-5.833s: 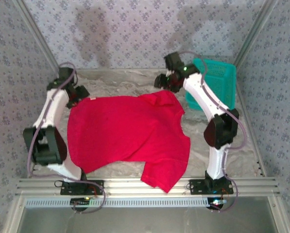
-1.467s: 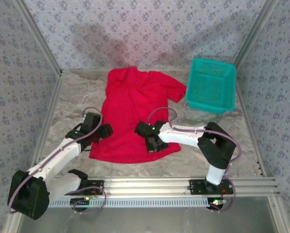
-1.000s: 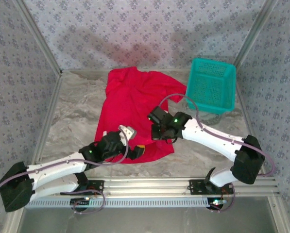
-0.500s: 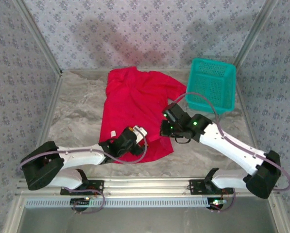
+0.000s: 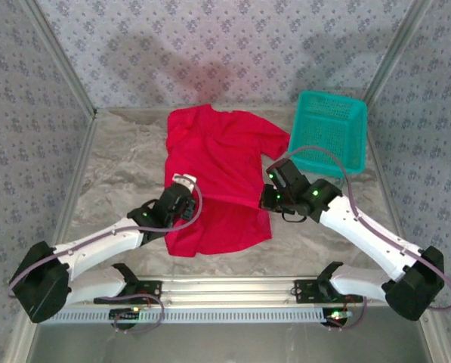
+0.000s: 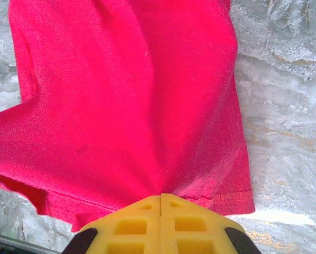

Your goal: Fold the inside-out t-shirt

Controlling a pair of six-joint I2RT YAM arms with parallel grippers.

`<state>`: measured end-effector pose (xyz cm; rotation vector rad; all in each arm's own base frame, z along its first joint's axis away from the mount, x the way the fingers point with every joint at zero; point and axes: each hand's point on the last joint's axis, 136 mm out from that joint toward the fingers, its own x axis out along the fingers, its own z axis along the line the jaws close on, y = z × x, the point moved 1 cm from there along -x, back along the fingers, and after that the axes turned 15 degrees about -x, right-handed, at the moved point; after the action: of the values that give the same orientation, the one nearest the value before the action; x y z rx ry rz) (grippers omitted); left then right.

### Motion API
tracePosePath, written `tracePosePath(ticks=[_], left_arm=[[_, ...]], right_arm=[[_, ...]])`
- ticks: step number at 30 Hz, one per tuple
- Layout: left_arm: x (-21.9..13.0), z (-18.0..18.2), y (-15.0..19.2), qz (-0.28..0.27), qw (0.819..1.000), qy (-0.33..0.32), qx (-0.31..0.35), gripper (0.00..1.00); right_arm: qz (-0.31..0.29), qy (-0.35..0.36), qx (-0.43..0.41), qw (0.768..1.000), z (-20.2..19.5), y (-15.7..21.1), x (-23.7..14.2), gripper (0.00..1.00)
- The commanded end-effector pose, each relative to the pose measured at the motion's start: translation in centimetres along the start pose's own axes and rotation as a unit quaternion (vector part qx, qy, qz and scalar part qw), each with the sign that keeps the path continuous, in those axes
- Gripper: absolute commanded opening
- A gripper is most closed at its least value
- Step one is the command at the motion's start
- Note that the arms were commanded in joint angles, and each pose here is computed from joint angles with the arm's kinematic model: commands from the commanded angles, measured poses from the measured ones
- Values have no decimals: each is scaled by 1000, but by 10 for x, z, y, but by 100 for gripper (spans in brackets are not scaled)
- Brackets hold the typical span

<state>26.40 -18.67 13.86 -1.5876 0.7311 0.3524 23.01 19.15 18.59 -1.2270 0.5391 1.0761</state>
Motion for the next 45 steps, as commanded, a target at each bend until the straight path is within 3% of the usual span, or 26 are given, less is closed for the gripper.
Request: tracePosePath(ticks=[1, 5, 8, 12, 14, 18, 20, 22, 25, 30, 36, 45], left_arm=[[-22, -29, -23, 30, 993, 64, -92, 0], [-21, -66, -57, 41, 985, 112, -127, 0], [-7, -88, -80, 72, 983, 106, -130, 0], [16, -107, -97, 125, 977, 87, -152, 0], [23, -108, -102, 136, 976, 70, -154, 0], [27, -106, -111, 137, 976, 56, -158, 0], [26, -104, -114, 137, 977, 52, -157, 0], [24, -102, -116, 136, 977, 53, -158, 0], [18, -99, -120, 132, 977, 53, -161, 0], [6, -94, -132, 113, 977, 56, -173, 0], [-3, -85, -131, 112, 977, 48, -177, 0], [-22, -73, -146, 93, 974, 60, -199, 0]], right_arm=[[-9, 8, 11, 1000, -16, -22, 8, 0], [-39, 19, 26, 999, -38, -88, 12, 0], [-12, 27, 47, 998, -56, -113, 29, 2], [25, 41, 77, 996, -79, -94, 41, 32], [17, 50, 67, 996, -76, -75, 31, 39], [-9, 2, 68, 998, -39, -26, 28, 38], [-38, -40, 66, 996, -6, -10, 37, 31], [-46, -56, 68, 995, 15, -4, 51, 22], [-37, -45, 53, 997, 34, -5, 85, 19], [-11, -21, 29, 999, 48, -21, 150, 33], [-6, -33, 44, 998, 78, -46, 178, 49], [6, 19, 114, 993, 79, -65, 242, 53]])
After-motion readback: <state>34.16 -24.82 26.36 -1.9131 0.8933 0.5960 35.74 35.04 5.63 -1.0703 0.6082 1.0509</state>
